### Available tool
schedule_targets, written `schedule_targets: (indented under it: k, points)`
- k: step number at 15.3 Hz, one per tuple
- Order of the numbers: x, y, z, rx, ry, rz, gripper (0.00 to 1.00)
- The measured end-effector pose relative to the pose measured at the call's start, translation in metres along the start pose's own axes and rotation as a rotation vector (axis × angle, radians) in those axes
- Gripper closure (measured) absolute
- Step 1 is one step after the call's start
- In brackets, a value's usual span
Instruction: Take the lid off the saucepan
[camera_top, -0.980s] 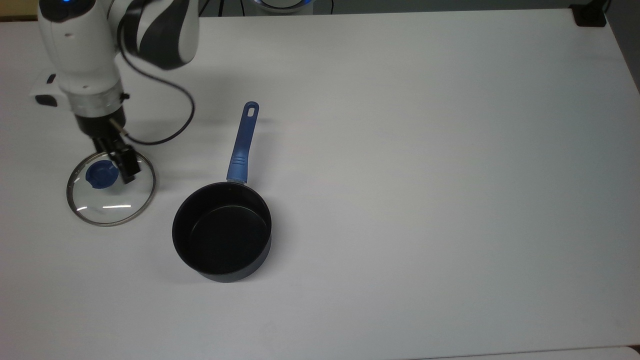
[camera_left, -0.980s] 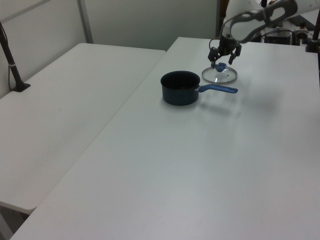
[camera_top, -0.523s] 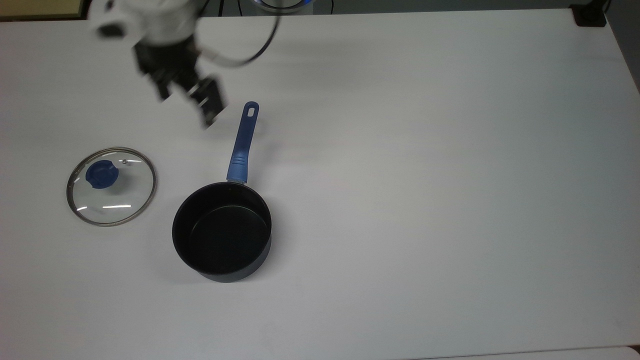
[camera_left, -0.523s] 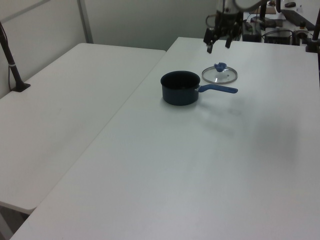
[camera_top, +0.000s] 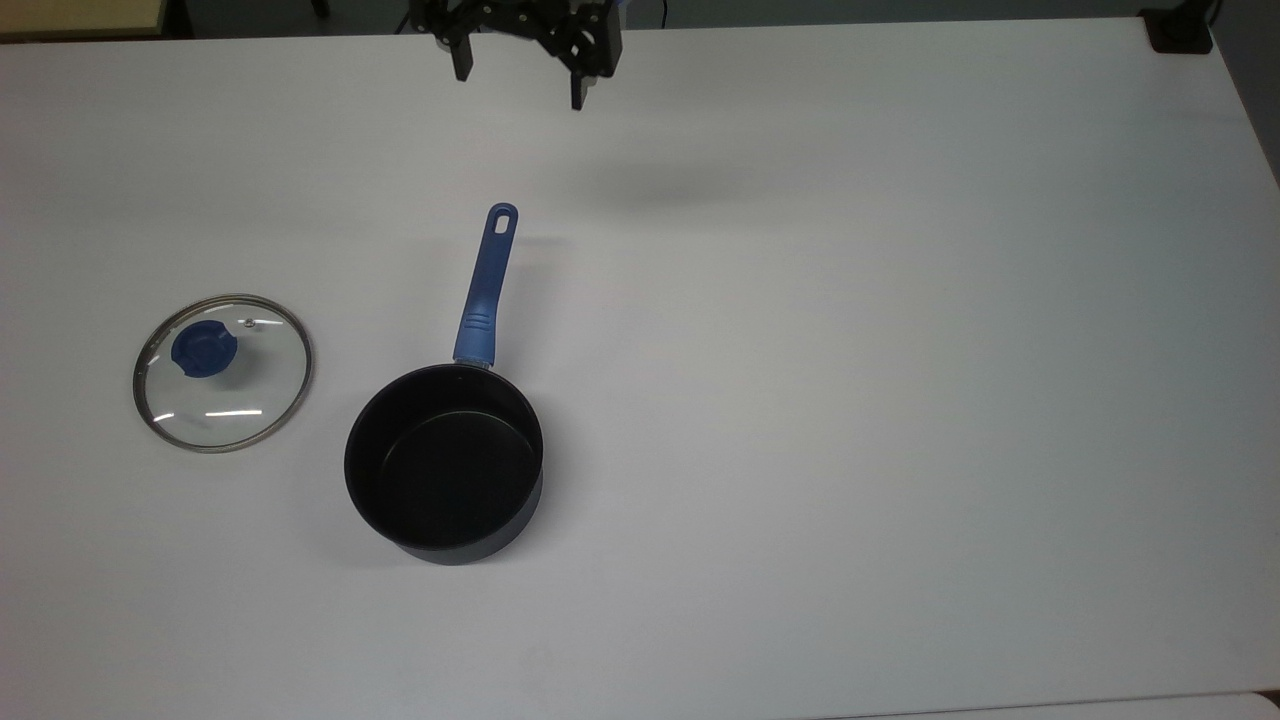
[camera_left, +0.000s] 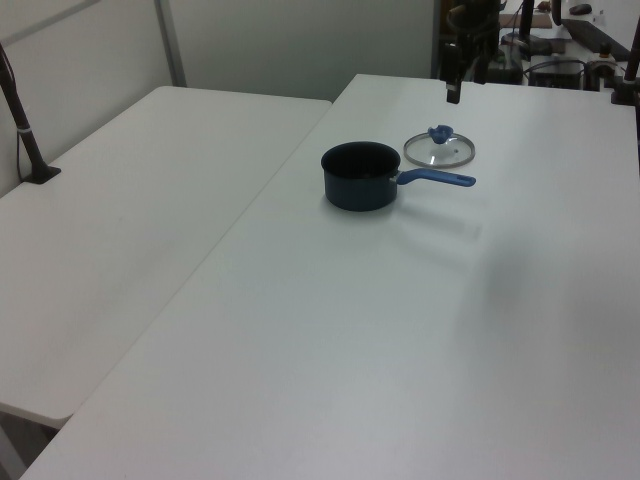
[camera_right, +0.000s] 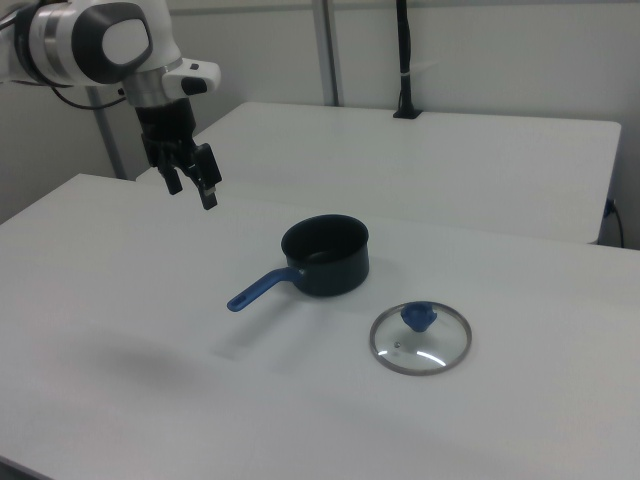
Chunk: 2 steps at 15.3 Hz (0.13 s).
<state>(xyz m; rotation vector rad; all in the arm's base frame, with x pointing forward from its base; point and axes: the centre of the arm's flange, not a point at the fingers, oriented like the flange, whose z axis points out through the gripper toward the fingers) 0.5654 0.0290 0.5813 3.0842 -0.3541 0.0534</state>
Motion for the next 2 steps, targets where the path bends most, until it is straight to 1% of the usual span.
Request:
schedule_targets:
  k: [2]
  points:
    - [-0.0009, 0.0053, -0.0029, -0.001, -0.003, -0.028, 0.0]
